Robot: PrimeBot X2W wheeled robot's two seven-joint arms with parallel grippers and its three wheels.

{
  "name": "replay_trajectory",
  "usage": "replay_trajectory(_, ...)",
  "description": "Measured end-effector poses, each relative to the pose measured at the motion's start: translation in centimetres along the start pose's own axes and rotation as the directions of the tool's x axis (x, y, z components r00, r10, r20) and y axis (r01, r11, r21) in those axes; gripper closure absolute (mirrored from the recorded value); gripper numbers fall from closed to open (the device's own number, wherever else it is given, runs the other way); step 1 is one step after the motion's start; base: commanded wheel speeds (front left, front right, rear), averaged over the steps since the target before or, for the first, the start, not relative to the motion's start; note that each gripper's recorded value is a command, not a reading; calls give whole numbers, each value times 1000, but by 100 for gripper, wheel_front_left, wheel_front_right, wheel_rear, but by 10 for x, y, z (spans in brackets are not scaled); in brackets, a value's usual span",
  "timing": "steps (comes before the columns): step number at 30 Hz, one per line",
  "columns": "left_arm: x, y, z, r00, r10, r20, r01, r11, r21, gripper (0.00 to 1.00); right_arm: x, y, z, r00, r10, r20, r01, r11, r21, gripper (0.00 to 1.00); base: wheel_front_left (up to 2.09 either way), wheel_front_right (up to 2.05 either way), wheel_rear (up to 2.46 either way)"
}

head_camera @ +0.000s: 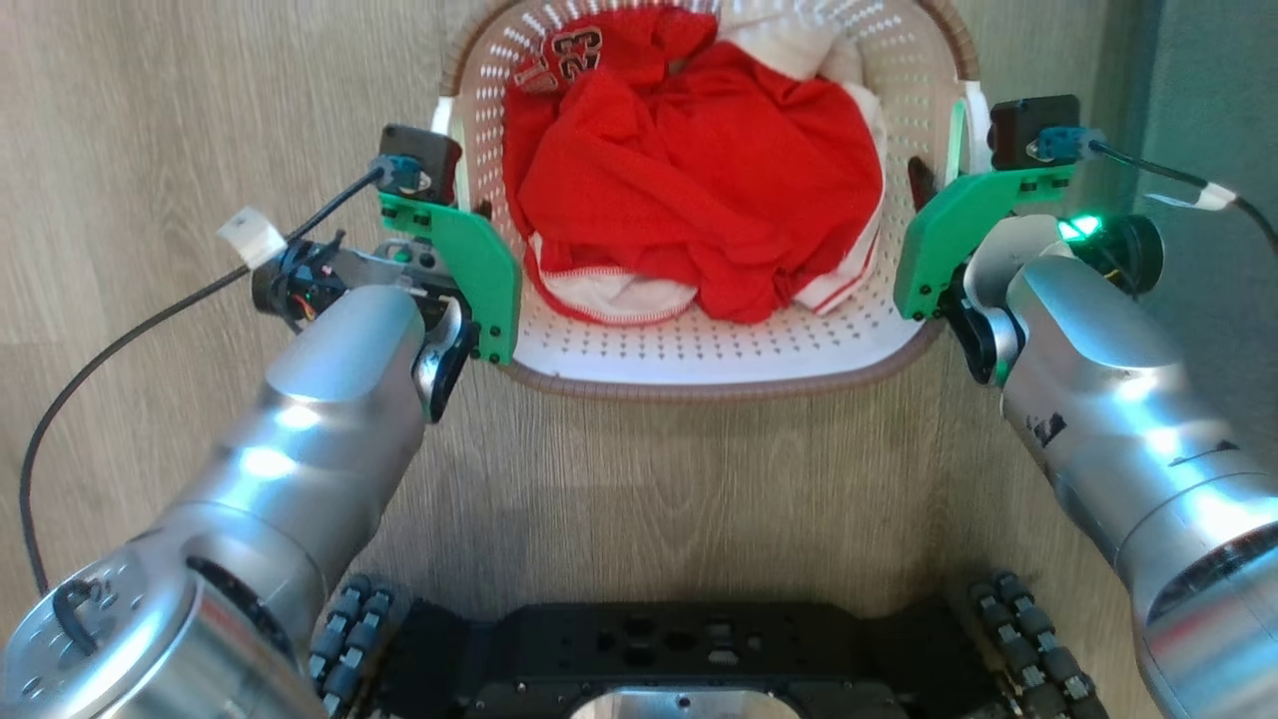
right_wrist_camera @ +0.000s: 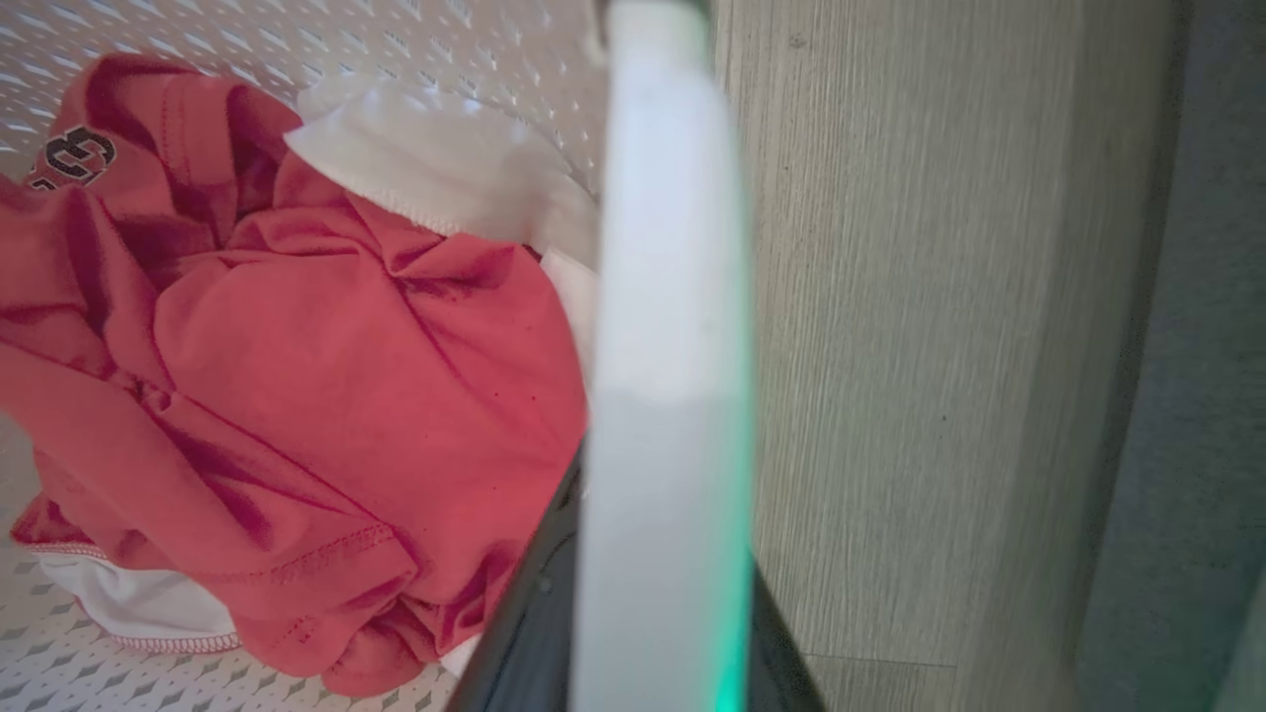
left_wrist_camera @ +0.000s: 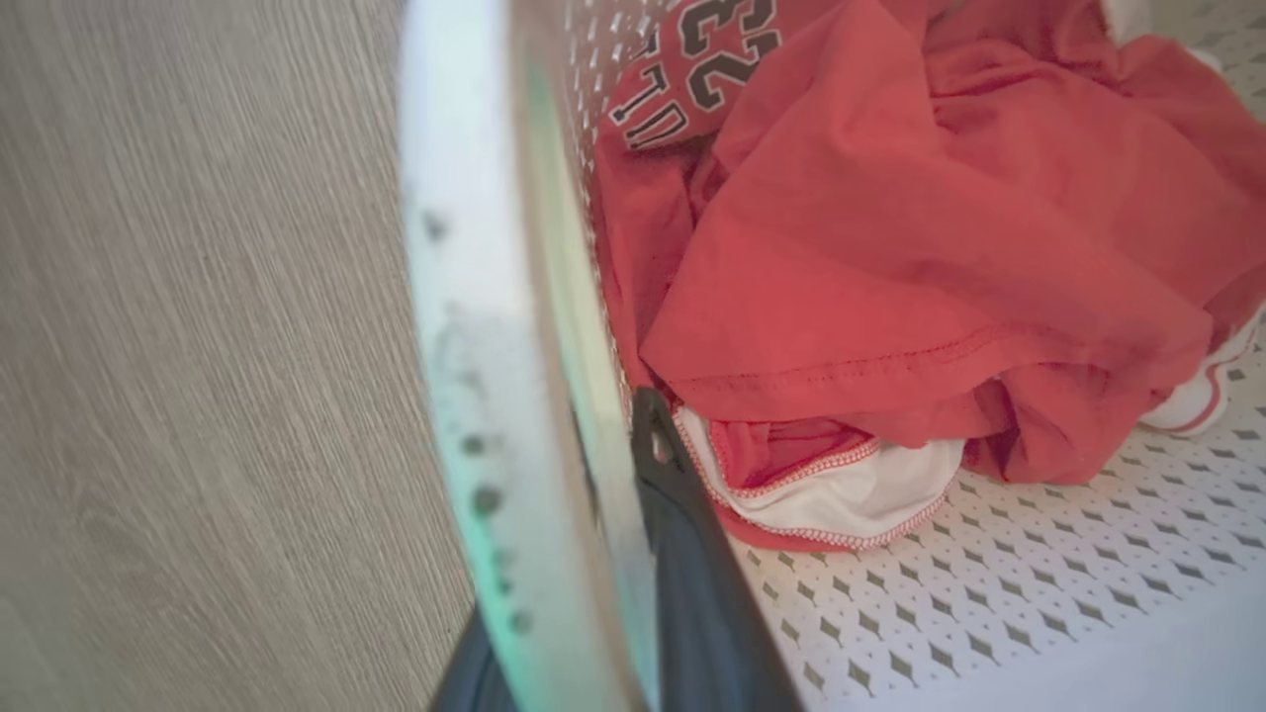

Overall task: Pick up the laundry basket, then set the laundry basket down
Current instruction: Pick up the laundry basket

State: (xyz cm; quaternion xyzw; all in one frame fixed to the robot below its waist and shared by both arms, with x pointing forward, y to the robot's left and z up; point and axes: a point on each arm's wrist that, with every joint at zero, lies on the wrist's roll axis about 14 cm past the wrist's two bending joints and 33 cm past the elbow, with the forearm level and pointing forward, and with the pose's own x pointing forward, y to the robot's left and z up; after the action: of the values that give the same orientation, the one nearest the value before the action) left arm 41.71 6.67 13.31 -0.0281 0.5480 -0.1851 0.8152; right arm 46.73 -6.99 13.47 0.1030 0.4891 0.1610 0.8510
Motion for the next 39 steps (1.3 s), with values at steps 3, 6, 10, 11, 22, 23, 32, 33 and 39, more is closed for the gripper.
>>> replay_trajectory(3,-8,-4,1,1000,-12,-23,13,1000,22,100,-8,2,1,999,0,-37,0,1000,-12,100,0,0,0)
replay_trajectory(6,-19,-8,1,1000,-18,-26,19,999,27,100,-19,8,2,997,3,-83,-6,999,-32,100,0,0,0)
replay_trajectory(10,-37,-14,1,999,-25,-32,26,999,38,100,-38,15,0,992,6,-124,-12,999,-45,100,0,0,0)
replay_trajectory(11,-41,-16,1,999,-24,-34,25,999,41,100,-43,17,0,991,6,-131,-12,999,-47,100,0,0,0)
replay_trajectory(22,-89,-26,20,999,-24,25,21,996,88,100,-91,45,12,989,37,-141,-35,999,13,100,0,0,0)
replay_trajectory(23,-94,-27,19,1000,-22,23,19,995,95,100,-97,48,9,988,42,-152,-41,999,15,100,0,0,0)
replay_trajectory(32,-132,-45,-2,1000,-27,8,26,995,99,100,-144,66,-4,985,37,-166,-45,998,-42,100,0,0,0)
replay_trajectory(33,-136,-47,-5,1000,-28,8,27,995,97,100,-149,68,-6,985,37,-167,-45,998,-42,100,0,0,0)
replay_trajectory(39,-157,-54,-19,1000,-23,22,20,994,111,100,-175,79,-14,986,35,-164,-47,996,-74,100,0,0,0)
